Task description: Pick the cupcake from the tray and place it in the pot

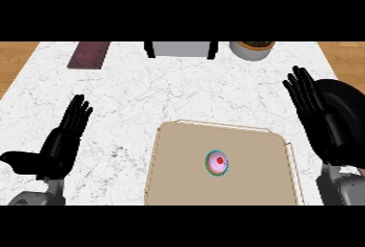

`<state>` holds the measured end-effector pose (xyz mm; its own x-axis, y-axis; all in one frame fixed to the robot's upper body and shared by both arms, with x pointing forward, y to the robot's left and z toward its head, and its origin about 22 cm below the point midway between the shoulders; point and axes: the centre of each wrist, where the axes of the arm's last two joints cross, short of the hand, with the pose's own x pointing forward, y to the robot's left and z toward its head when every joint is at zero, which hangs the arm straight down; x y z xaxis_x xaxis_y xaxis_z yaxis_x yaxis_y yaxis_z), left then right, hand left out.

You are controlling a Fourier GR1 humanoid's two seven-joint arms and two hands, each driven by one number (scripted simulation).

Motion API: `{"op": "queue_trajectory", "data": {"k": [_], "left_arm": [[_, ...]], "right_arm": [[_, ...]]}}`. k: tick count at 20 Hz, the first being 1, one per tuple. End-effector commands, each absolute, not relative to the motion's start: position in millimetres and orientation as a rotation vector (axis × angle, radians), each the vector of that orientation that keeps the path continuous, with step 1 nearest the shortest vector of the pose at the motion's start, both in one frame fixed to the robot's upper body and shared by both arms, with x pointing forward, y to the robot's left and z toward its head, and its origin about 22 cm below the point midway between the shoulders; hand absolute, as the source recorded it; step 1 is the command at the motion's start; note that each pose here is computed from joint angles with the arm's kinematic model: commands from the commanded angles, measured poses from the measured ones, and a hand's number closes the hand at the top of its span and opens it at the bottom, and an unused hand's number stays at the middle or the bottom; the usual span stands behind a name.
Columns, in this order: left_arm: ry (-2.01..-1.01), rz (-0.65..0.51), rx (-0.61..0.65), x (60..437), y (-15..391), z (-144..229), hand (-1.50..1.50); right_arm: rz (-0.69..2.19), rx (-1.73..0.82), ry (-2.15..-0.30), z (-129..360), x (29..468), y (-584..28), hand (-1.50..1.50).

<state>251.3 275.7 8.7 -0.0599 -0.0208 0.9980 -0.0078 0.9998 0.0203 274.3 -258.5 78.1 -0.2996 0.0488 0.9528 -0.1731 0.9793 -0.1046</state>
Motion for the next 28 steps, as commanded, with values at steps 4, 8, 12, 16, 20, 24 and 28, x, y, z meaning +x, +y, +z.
{"op": "queue_trajectory", "data": {"k": [4, 8, 12, 16, 20, 24, 28], "left_arm": [[-1.803, -0.023, 0.034, 277.8, 264.0, 46.3, 0.0], [-1.809, -0.008, 0.04, 290.8, 262.5, 64.0, 0.0], [-1.813, -0.001, 0.039, 301.4, 253.6, 74.4, 0.0], [-1.777, 0.003, 0.044, 304.5, 254.9, 78.3, 0.0], [-1.782, -0.001, 0.041, 299.4, 247.6, 74.3, 0.0], [-1.783, 0.035, 0.081, 312.4, 259.8, 96.8, 0.0], [-1.772, 0.023, 0.093, 311.9, 248.6, 82.2, 0.0]], "right_arm": [[0.567, 0.664, -1.939, 120.1, 308.7, -218.3, 1.5], [0.968, 0.285, -2.039, 165.1, 330.1, -262.3, 1.5], [1.03, 0.613, -2.085, 132.7, 342.2, -275.7, -1.5], [1.139, 0.682, -2.137, 126.2, 351.6, -289.4, -1.5], [1.383, 0.55, -2.1, 129.7, 354.8, -291.1, -1.5], [1.635, 0.463, -1.999, 137.7, 354.6, -289.5, -1.5], [1.808, 0.395, -1.933, 135.8, 366.8, -266.5, -1.5]]}}
